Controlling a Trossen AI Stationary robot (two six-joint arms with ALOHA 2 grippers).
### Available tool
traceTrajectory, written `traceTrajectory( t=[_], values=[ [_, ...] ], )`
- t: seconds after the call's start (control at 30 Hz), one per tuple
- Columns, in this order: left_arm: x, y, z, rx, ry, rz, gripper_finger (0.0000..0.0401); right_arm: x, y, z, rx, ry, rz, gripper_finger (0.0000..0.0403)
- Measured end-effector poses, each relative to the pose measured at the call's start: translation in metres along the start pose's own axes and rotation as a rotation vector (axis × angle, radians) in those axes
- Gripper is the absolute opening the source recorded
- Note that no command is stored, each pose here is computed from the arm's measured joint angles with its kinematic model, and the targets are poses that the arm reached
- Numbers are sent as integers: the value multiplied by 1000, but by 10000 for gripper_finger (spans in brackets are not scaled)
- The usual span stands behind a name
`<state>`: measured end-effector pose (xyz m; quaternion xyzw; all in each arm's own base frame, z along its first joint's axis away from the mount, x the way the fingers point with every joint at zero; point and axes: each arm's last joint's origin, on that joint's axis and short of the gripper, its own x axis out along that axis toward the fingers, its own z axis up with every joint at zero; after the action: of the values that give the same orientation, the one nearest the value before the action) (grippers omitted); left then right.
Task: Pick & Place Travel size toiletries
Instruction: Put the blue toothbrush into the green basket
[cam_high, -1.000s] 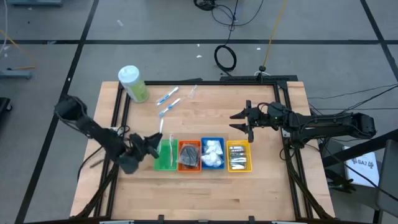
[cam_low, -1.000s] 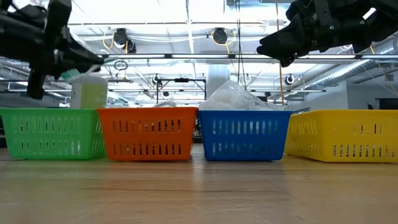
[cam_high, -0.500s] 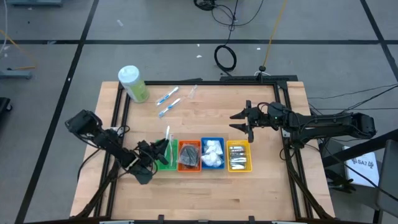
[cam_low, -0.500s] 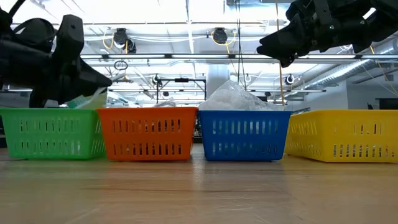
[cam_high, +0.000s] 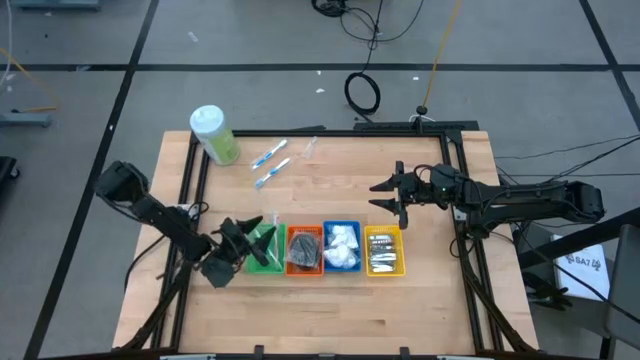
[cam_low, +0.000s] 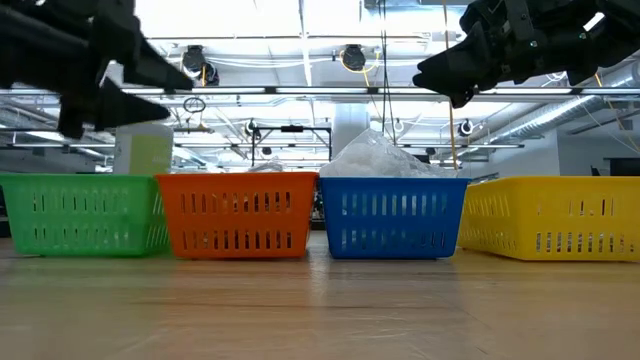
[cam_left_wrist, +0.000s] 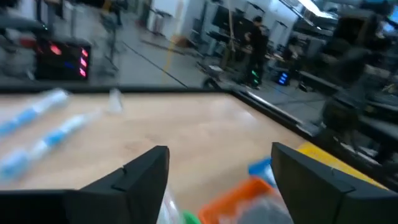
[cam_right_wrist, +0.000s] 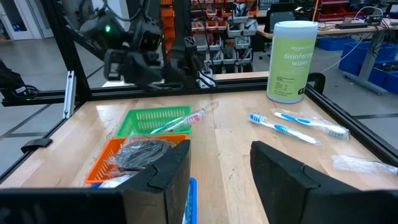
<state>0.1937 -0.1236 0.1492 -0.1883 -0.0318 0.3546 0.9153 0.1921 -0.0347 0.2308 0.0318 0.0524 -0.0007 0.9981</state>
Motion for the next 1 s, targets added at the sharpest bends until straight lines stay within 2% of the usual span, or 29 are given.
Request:
traceTrajectory(
  t=[0.2, 0.37, 0.47, 0.6, 0.7, 0.87, 1.0],
  values=[
    [17, 3, 45, 76, -48, 61, 289, 0, 0, 0, 0, 0, 0, 155],
    [44, 19, 91, 107, -43, 4, 272, 0, 0, 0, 2, 0, 0, 155],
    [59, 37, 107, 165, -33, 33, 257, 0, 0, 0, 3, 0, 0, 155],
    [78, 69, 112, 211, 70, 115, 241, 0, 0, 0, 3, 0, 0, 155],
    [92, 94, 108, 180, 209, 158, 238, 0, 0, 0, 2, 0, 0, 155],
    [109, 129, 99, 103, 429, 225, 250, 0, 0, 0, -2, 0, -3, 155],
    [119, 145, 90, 115, 531, 279, 261, 0, 0, 0, -4, -1, -4, 155]
  ],
)
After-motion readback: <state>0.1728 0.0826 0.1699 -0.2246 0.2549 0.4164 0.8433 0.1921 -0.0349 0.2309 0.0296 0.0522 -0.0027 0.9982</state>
